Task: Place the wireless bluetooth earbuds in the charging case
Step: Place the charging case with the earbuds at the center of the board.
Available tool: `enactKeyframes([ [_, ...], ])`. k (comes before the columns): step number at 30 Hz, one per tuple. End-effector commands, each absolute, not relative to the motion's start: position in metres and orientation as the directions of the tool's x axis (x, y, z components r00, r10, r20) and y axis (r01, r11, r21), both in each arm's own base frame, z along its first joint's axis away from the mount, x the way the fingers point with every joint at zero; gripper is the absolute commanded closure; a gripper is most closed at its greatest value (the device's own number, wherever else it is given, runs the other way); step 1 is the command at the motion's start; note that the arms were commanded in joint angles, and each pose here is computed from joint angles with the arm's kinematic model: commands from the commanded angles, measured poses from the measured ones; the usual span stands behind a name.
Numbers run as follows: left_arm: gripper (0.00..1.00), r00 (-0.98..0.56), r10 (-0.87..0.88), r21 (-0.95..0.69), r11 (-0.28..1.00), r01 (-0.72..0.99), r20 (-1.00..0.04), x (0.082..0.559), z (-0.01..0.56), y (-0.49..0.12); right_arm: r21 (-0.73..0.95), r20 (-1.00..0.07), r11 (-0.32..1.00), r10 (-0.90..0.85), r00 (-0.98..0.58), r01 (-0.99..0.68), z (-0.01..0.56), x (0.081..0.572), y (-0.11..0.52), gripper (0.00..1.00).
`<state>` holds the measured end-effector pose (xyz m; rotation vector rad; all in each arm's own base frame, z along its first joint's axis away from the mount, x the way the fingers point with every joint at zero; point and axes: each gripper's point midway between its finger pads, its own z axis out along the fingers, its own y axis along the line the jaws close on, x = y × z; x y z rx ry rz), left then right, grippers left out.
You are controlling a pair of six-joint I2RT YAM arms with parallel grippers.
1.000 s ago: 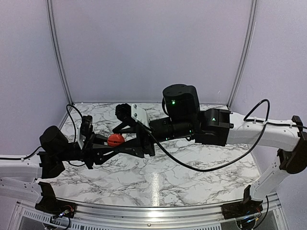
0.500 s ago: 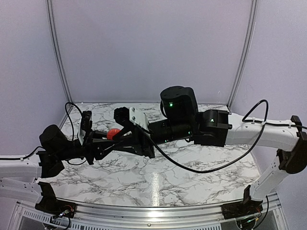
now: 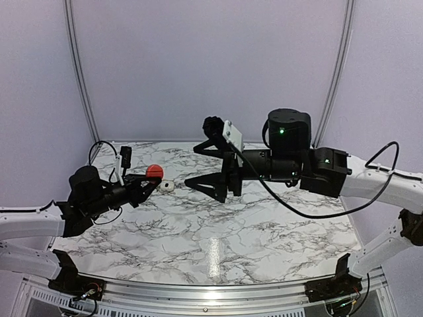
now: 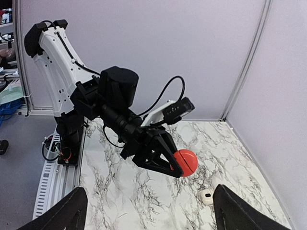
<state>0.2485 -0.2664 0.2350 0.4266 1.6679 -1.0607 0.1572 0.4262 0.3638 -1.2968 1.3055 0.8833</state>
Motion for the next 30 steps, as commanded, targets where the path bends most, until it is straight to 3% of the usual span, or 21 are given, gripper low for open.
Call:
enactKeyframes([
  [1, 1.0, -0.5, -0.241, -0.511, 0.684, 0.521, -0.832, 0.287, 0.189, -0.246, -0.132, -0.986, 0.248, -0.131, 0.102, -0.96, 0.383, 0.175, 0.406, 0.07],
  [12, 0.97, -0.719, -0.177, -0.591, 0.713, 0.377, -0.672, 0.307, 0.1, -0.256, -0.104, -0.987, 0.261, -0.148, 0.066, -0.96, 0.367, 0.177, 0.397, 0.04],
  [30, 0.89, -0.841, -0.142, -0.56, 0.801, 0.212, -0.522, 0.339, 0.03, -0.26, -0.095, -0.984, 0.274, -0.171, 0.048, -0.957, 0.356, 0.179, 0.395, 0.02],
])
